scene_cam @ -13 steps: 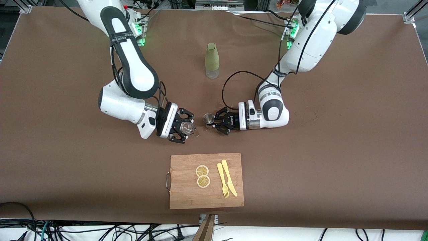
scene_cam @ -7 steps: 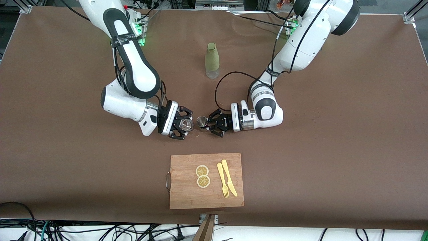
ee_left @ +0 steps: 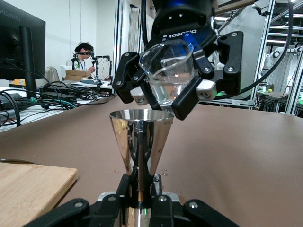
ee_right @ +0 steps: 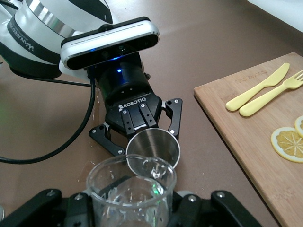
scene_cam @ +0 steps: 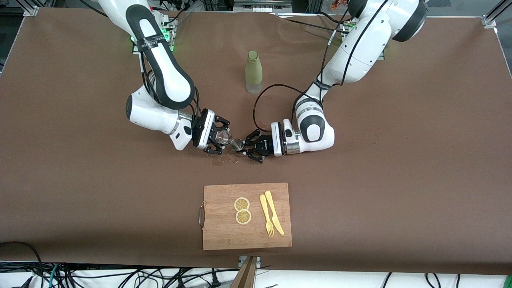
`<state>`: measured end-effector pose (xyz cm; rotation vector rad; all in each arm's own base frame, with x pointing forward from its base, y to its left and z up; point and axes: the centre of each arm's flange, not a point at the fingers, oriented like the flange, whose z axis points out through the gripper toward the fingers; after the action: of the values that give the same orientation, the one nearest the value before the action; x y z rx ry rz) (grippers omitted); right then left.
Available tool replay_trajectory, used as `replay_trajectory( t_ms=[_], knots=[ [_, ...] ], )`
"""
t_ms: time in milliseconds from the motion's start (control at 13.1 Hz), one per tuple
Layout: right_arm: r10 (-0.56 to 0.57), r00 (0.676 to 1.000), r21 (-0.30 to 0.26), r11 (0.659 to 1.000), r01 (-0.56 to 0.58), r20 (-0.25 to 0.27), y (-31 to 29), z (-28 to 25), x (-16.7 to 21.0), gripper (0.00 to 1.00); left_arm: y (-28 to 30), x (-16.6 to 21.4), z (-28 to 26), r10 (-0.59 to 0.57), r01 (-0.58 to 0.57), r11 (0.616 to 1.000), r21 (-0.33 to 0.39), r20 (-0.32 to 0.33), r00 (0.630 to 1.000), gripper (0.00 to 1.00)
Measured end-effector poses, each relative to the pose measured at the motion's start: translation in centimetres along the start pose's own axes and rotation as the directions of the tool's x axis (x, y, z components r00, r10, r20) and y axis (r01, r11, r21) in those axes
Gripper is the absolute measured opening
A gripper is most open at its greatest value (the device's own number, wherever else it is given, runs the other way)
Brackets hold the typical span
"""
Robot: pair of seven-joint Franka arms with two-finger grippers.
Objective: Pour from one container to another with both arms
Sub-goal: 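Raise the glass above the jigger with the right gripper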
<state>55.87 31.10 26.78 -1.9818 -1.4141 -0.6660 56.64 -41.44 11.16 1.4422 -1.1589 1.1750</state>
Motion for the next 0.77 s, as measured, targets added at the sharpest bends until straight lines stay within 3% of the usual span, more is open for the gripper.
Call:
replay_trajectory(
  t_ms=[459, 765],
  knots=[
    [-0.008, 1.0, -0.007, 1.0, 0.008, 0.018, -0.25, 0.22, -0.23, 0.22, 0.0, -0.42, 0.24, -0.001, 0.001, 1.0, 0.0, 0.003, 1.0, 0.21],
    [-0.016, 0.996, -0.003, 1.0, 0.017, 0.082, -0.42, 0.38, -0.15, 0.22, -0.08, -0.36, 0.39, 0.001, -0.001, 1.0, 0.0, 0.001, 1.0, 0.21]
  ],
)
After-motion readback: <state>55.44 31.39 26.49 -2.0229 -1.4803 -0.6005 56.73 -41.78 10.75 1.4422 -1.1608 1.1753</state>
